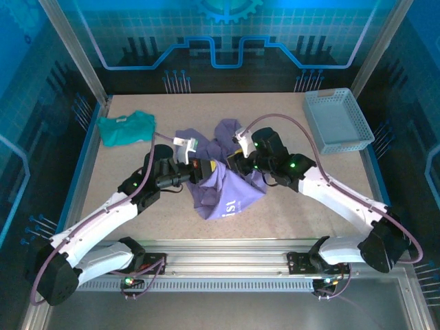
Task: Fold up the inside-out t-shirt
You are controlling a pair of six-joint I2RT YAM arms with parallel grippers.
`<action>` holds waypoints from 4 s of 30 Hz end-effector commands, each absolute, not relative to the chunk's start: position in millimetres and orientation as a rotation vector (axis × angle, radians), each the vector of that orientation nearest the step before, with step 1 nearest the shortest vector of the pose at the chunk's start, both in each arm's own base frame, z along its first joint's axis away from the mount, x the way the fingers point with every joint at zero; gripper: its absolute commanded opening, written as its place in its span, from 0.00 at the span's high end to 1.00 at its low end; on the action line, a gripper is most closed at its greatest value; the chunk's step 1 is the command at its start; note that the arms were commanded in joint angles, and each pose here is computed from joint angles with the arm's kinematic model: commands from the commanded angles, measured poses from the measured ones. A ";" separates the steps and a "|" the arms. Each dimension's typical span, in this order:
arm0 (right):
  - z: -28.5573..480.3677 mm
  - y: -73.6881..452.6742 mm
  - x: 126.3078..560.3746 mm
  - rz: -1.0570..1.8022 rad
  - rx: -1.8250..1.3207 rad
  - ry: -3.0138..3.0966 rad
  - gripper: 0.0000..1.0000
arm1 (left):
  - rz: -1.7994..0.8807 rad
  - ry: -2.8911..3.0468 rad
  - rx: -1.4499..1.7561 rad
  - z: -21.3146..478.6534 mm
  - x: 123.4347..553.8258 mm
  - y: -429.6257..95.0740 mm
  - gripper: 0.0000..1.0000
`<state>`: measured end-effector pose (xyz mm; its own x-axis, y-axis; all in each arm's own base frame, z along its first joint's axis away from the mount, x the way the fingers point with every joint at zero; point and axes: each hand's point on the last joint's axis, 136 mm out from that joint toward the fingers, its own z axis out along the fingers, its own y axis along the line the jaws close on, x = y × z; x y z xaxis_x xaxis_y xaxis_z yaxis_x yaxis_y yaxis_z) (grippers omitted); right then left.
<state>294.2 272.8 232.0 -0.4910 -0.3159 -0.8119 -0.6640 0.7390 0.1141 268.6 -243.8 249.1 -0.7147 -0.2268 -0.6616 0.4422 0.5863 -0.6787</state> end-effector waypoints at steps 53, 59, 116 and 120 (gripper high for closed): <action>266.2 267.6 251.6 1.160 -1.066 1.785 1.00 | -0.689 1.850 0.540 221.4 276.8 -222.4 0.37; 263.0 268.1 251.4 1.168 -1.072 1.797 1.00 | -0.746 1.807 0.603 231.7 281.0 -239.3 0.35; 255.2 247.4 308.8 0.729 -0.844 2.105 1.00 | -1.114 1.930 0.409 279.4 254.5 -243.7 1.00; 260.2 250.5 321.4 0.680 -0.834 2.123 0.99 | -1.167 1.942 0.411 285.0 246.3 -245.6 1.00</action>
<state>310.8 256.5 259.8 -0.4817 -0.3298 -0.8119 -0.7818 0.5804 0.2280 258.5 -244.4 283.5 -0.5582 -0.1309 -0.8193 0.6413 0.5584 -0.5262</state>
